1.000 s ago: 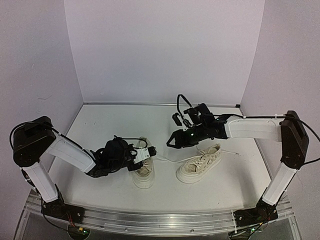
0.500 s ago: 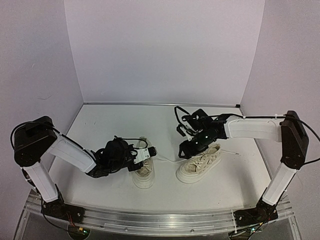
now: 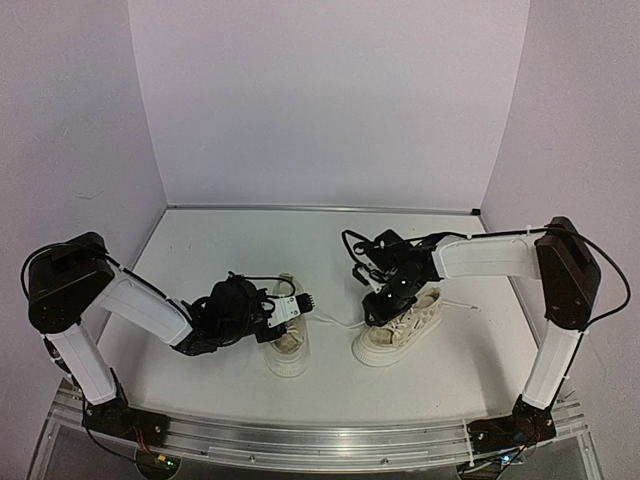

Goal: Tie the shoes

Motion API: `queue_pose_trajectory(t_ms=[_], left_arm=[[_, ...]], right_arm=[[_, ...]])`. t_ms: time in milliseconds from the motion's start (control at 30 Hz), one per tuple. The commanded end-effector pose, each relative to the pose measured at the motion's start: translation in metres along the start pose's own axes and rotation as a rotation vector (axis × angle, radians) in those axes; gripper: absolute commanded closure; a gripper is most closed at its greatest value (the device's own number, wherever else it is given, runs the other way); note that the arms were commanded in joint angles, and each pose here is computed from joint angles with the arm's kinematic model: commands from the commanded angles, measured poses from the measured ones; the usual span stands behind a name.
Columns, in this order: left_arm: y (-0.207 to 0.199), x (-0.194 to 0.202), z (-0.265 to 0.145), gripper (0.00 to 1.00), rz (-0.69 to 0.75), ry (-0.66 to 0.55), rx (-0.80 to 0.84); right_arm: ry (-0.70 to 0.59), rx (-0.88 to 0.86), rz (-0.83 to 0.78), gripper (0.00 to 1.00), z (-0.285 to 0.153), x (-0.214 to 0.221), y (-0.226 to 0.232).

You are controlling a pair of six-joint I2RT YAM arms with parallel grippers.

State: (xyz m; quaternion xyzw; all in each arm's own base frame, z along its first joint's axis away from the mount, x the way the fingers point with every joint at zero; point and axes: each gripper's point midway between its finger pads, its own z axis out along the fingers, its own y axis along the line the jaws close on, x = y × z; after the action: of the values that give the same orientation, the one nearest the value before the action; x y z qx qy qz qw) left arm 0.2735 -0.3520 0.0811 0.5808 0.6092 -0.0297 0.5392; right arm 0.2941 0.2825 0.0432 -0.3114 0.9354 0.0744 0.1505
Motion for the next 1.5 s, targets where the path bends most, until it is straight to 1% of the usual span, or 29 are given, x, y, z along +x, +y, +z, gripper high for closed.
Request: queue_pose_trajectory(t_ms=[0, 100, 200, 300, 533, 667, 767, 933, 1100, 1167, 1367, 1467], left_arm=[[0.005, -0.01, 0.001, 1.0, -0.027, -0.043, -0.014], [0.005, -0.01, 0.001, 1.0, -0.026, -0.043, -0.015], [0.005, -0.01, -0.001, 1.0, -0.028, -0.047, -0.017], [0.007, -0.011, -0.004, 1.0, -0.03, -0.054, -0.022], [0.012, -0.018, -0.013, 1.0, -0.029, -0.086, -0.036], [0.007, -0.02, -0.015, 1.0, -0.01, -0.097, -0.013], [0.003, -0.019, -0.018, 1.0, 0.007, -0.105, 0.003], [-0.003, -0.016, -0.021, 1.0, 0.039, -0.099, 0.027], [-0.01, -0.012, -0.02, 1.0, 0.077, -0.081, 0.047], [-0.014, -0.01, -0.018, 1.0, 0.092, -0.074, 0.054], [-0.023, -0.009, -0.014, 1.0, 0.125, -0.058, 0.076], [-0.026, -0.008, -0.014, 1.0, 0.133, -0.052, 0.084]], right_arm=[[0.007, 0.017, -0.019, 0.68, -0.008, -0.002, -0.001], [-0.011, 0.018, -0.017, 0.83, -0.014, -0.007, -0.001], [-0.043, 0.024, -0.008, 0.95, -0.024, -0.015, -0.002], [-0.09, 0.029, 0.003, 1.0, -0.038, -0.027, -0.003], [-0.284, 0.014, 0.059, 1.0, -0.088, -0.074, -0.007], [-0.405, -0.055, 0.08, 1.0, -0.116, -0.109, 0.001], [-0.453, -0.151, 0.069, 1.0, -0.128, -0.136, 0.018], [-0.468, -0.316, 0.031, 1.0, -0.124, -0.174, 0.05], [-0.485, -0.412, 0.002, 1.0, -0.118, -0.207, 0.082], [-0.506, -0.45, -0.012, 1.0, -0.123, -0.22, 0.099], [-0.522, -0.558, -0.059, 1.0, -0.124, -0.244, 0.154], [-0.513, -0.615, -0.078, 1.0, -0.121, -0.247, 0.179]])
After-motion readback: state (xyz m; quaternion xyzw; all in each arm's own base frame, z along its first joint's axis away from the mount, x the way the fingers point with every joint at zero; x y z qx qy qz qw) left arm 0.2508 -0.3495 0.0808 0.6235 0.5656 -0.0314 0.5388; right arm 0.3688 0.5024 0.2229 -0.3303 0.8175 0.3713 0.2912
